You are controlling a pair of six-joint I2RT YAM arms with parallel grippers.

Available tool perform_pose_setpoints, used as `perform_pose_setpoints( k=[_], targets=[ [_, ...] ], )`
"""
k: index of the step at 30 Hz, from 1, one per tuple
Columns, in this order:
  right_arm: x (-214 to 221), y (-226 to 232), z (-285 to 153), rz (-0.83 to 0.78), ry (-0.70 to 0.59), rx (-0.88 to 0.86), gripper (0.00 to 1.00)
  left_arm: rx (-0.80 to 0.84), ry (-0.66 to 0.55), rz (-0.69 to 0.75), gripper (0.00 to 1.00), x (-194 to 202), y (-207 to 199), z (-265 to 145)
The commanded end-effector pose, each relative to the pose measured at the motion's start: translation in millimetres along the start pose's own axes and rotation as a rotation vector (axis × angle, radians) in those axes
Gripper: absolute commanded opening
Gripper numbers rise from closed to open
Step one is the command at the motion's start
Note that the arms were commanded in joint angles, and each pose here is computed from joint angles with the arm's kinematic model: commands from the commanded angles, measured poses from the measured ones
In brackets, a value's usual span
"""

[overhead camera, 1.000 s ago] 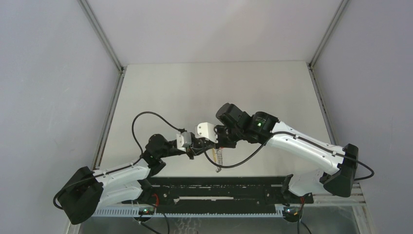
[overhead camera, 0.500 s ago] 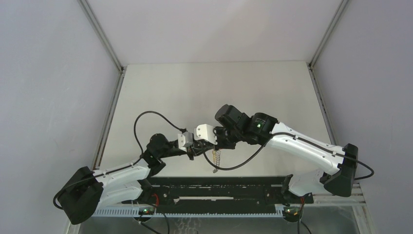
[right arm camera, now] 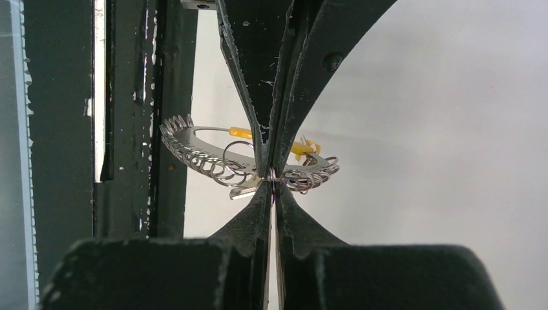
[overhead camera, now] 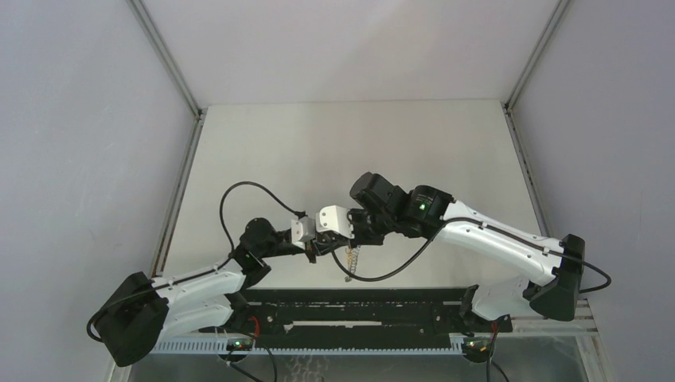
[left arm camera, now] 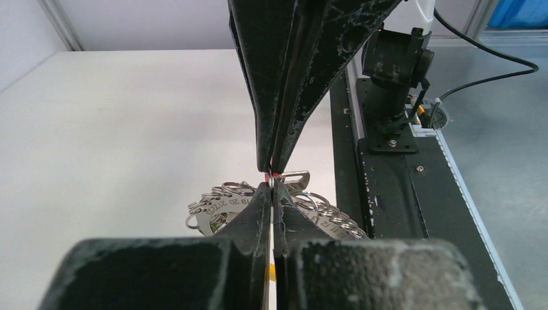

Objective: Put the keys on the keyring

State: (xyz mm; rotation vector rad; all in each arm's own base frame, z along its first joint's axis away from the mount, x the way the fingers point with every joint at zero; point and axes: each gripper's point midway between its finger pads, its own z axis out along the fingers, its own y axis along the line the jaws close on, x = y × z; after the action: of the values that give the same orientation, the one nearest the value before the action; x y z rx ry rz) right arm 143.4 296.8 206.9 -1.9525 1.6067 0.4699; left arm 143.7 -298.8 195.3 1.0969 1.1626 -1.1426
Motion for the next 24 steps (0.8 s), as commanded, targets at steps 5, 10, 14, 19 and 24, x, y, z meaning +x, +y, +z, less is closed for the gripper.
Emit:
perform_pose_setpoints(
  k=[5, 10, 14, 19, 24],
  targets=[
    [-28, -12, -15, -0.013, -0.104, 0.048, 0.0, -0.005, -0.058, 0.073, 0.0, -24, 2, 0],
    [-25, -13, -33, 0.052, -0.176, 0.069, 0.14, -0.028, -0.074, 0.097, 0.0, -29, 3, -4],
    [-30, -15, -52, 0.109, -0.28, 0.078, 0.22, -0.042, -0.089, 0.116, 0.0, -35, 5, -6],
    [-32, -15, -57, 0.176, -0.372, 0.021, 0.26, -0.058, -0.108, 0.136, 0.0, -42, 6, -8],
    [-30, -14, -46, 0.223, -0.395, -0.052, 0.29, -0.077, -0.121, 0.151, 0.0, -47, 9, -9]
  ],
)
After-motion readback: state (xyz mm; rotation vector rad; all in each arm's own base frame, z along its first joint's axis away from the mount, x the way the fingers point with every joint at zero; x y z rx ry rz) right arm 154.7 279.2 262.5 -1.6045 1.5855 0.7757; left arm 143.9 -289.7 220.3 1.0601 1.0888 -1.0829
